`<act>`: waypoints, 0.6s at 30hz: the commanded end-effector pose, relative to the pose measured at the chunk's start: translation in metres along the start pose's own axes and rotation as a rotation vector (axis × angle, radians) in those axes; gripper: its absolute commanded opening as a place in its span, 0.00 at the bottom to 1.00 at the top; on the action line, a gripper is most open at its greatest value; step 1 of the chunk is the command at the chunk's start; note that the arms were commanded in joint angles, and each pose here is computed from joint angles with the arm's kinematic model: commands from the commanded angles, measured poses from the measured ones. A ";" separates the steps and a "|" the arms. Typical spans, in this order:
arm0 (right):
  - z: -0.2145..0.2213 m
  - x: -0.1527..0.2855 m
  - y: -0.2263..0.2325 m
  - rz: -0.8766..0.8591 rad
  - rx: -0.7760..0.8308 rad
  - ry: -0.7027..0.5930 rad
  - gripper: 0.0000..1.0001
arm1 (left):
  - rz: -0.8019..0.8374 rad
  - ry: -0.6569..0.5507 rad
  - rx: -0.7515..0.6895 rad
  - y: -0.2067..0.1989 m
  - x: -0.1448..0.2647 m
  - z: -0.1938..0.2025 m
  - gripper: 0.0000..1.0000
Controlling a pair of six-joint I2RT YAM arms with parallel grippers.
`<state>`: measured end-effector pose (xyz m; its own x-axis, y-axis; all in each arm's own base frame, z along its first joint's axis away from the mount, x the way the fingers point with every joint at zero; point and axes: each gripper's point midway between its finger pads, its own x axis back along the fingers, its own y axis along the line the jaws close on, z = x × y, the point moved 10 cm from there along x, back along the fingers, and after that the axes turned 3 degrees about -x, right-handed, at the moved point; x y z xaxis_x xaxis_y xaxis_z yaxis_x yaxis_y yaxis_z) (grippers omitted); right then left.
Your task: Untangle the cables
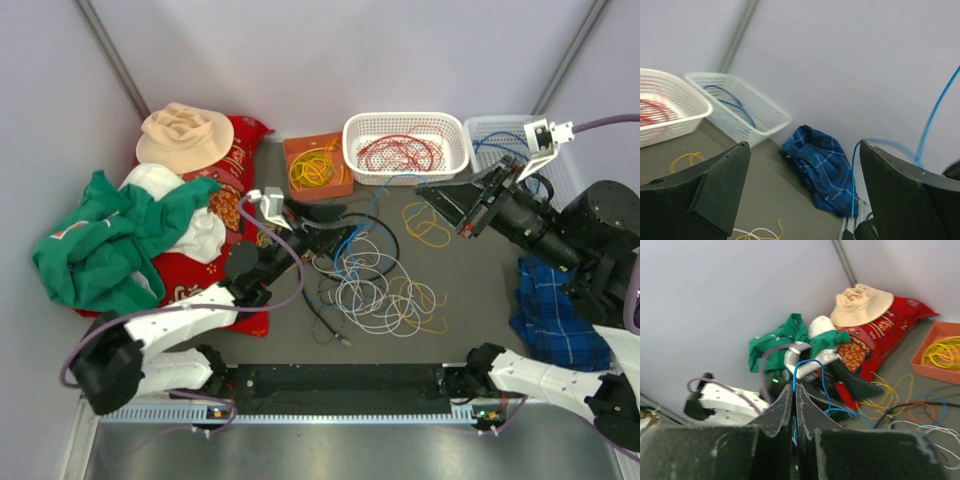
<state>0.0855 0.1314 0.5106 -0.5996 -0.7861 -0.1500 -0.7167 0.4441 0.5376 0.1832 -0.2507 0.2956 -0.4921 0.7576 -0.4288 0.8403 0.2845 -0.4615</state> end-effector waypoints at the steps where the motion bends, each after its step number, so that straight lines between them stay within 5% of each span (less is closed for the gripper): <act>1: -0.005 0.005 -0.007 0.099 0.073 -0.037 0.00 | -0.347 0.023 -0.096 0.006 0.004 -0.033 0.94; 11: -0.002 -0.001 -0.019 0.182 0.129 -0.033 0.00 | -0.677 0.130 -0.095 0.011 0.014 -0.051 0.99; 18: 0.001 -0.006 -0.025 0.221 0.149 -0.016 0.00 | -0.816 0.069 0.107 0.015 0.009 -0.047 0.99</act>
<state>0.1054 0.1262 0.4921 -0.7389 -0.6726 -0.0409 -0.6131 0.6458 0.4550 0.2011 -0.2127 0.3116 -0.8983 0.4297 0.0914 0.2982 0.7491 -0.5916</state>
